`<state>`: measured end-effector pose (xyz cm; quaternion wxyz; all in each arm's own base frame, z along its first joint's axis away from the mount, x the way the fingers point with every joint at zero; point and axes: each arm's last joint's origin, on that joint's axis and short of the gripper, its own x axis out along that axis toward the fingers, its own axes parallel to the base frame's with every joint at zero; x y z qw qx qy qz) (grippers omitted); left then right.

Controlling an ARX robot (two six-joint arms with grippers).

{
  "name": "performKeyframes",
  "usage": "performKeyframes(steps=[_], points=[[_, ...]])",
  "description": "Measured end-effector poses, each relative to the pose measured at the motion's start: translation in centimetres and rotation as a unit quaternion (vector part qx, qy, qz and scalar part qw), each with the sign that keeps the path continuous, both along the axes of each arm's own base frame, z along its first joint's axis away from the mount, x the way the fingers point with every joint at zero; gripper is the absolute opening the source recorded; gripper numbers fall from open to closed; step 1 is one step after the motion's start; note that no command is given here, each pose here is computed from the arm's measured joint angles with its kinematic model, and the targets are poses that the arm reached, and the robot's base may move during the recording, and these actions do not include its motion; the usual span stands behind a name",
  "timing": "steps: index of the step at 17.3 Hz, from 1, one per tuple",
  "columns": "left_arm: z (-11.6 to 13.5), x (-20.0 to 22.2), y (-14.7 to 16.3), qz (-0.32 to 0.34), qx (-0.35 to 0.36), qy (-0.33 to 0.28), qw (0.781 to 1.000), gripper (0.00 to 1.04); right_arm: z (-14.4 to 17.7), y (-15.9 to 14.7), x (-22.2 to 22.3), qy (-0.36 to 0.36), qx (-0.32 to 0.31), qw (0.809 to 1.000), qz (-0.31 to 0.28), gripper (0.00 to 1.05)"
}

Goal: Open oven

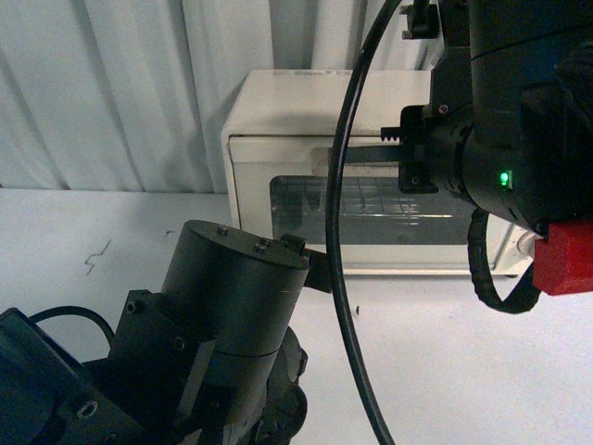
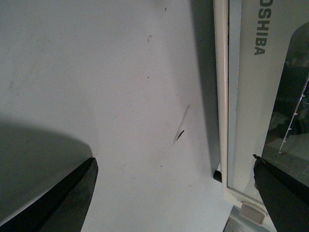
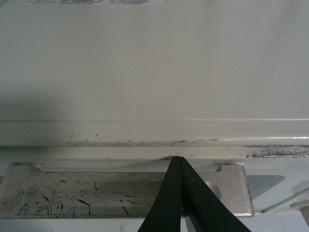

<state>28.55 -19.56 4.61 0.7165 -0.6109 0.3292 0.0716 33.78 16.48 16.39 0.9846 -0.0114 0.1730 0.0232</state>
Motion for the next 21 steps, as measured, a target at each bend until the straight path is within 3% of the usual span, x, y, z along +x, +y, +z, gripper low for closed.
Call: performKeyframes(steps=[7,10,13,14,15,16,17,19,21], points=[[-0.1,-0.1,0.0,-0.001,0.002,0.002,1.000,0.98,-1.8,-1.6,-8.0,0.032,0.009,0.999,0.021,0.02],[0.0,0.0,0.0,0.000,0.001,0.000,1.000,0.98,1.0,-4.2,-13.6,-0.001,-0.003,1.000,0.005,0.02],[0.0,0.0,0.0,0.000,0.001,0.000,1.000,0.98,1.6,-7.1,-20.7,0.019,-0.051,0.998,-0.029,0.02],[0.0,0.0,0.0,-0.001,0.001,0.000,1.000,0.98,2.3,-8.4,-22.2,0.018,-0.038,0.998,-0.049,0.02],[0.0,0.0,0.0,0.000,0.001,0.000,1.000,0.98,2.9,-10.6,-23.2,0.022,0.005,0.996,-0.091,0.06],[0.0,0.0,0.0,0.000,0.001,0.000,1.000,0.98,1.3,-14.0,-24.1,0.097,0.057,0.973,-0.200,0.33],[0.0,-0.1,0.0,-0.002,0.001,0.000,1.000,0.98,1.0,-14.1,-24.1,0.102,0.064,0.971,-0.205,0.42],[0.0,-0.1,-0.1,-0.003,0.001,0.000,1.000,0.98,0.6,-14.2,-23.7,-0.013,0.137,0.983,-0.123,0.33],[0.0,0.1,0.2,0.005,0.002,0.000,1.000,0.98,0.0,-14.9,-24.0,-0.145,0.113,0.981,-0.064,0.15]])
